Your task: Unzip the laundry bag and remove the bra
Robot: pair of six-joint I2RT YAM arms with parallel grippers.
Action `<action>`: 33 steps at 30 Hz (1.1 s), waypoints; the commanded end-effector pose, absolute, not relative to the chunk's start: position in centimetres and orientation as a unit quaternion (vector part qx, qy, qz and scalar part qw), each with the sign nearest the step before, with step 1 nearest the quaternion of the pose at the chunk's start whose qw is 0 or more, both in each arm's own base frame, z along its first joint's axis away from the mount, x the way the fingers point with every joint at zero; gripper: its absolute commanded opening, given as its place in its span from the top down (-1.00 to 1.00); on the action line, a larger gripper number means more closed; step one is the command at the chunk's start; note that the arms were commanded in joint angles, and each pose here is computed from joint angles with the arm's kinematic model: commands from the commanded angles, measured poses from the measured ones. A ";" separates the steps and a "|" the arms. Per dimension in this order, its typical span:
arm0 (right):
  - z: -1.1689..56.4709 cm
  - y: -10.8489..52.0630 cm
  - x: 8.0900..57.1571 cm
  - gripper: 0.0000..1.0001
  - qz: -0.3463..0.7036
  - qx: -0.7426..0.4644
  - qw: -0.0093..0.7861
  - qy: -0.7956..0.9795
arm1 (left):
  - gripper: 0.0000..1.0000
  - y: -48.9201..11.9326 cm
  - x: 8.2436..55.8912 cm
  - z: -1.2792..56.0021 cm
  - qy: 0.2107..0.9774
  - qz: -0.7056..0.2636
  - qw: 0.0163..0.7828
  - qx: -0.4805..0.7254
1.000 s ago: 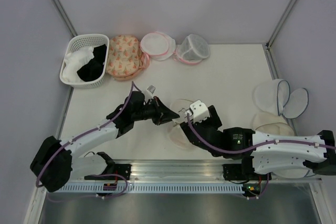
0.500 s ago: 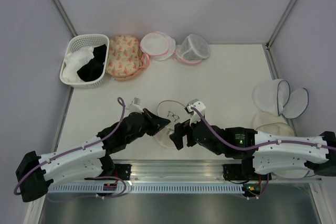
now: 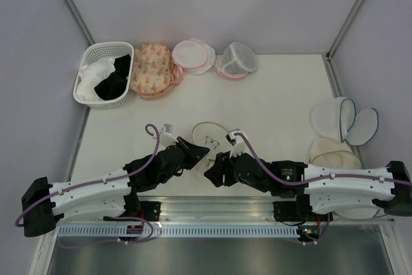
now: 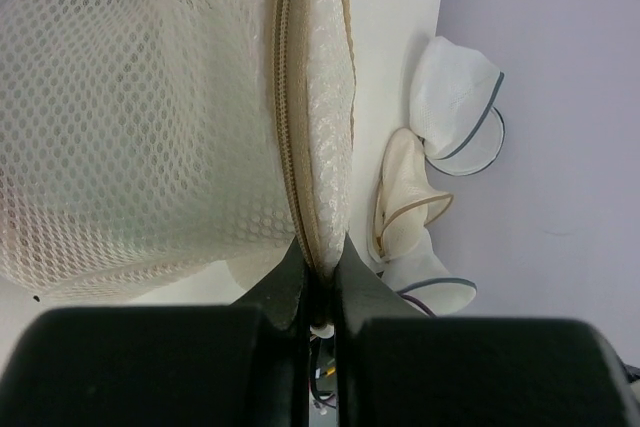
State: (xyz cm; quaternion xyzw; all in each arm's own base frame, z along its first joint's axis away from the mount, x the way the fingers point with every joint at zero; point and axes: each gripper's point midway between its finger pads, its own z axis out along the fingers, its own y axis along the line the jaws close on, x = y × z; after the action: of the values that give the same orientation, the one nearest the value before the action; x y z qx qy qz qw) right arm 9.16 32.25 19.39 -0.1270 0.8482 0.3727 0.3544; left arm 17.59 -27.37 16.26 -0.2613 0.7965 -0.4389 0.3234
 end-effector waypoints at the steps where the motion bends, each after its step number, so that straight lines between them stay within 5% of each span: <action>1: 19.6 33.2 10.1 -0.14 0.391 -0.096 0.377 0.834 | 0.95 -28.2 18.1 19.1 0.769 -0.466 0.332 -0.285; 17: 17.6 33.4 15.4 0.05 0.323 0.027 0.470 0.821 | 0.95 -29.3 16.9 19.6 0.767 -0.490 0.307 -0.279; 24: 17.5 32.6 15.9 0.99 0.285 0.034 0.476 0.831 | 0.95 -28.9 16.5 19.4 0.767 -0.493 0.308 -0.272; 33: 14.0 26.8 14.4 0.99 0.163 -0.010 0.435 0.886 | 0.96 -25.3 15.8 17.4 0.800 -0.434 0.363 -0.200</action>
State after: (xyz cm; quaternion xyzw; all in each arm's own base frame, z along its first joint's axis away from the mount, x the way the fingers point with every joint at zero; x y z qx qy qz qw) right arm 14.00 31.30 15.46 -0.0055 0.8665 0.2546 0.4294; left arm 16.32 -26.95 18.48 -0.2520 0.7760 -0.4746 0.3303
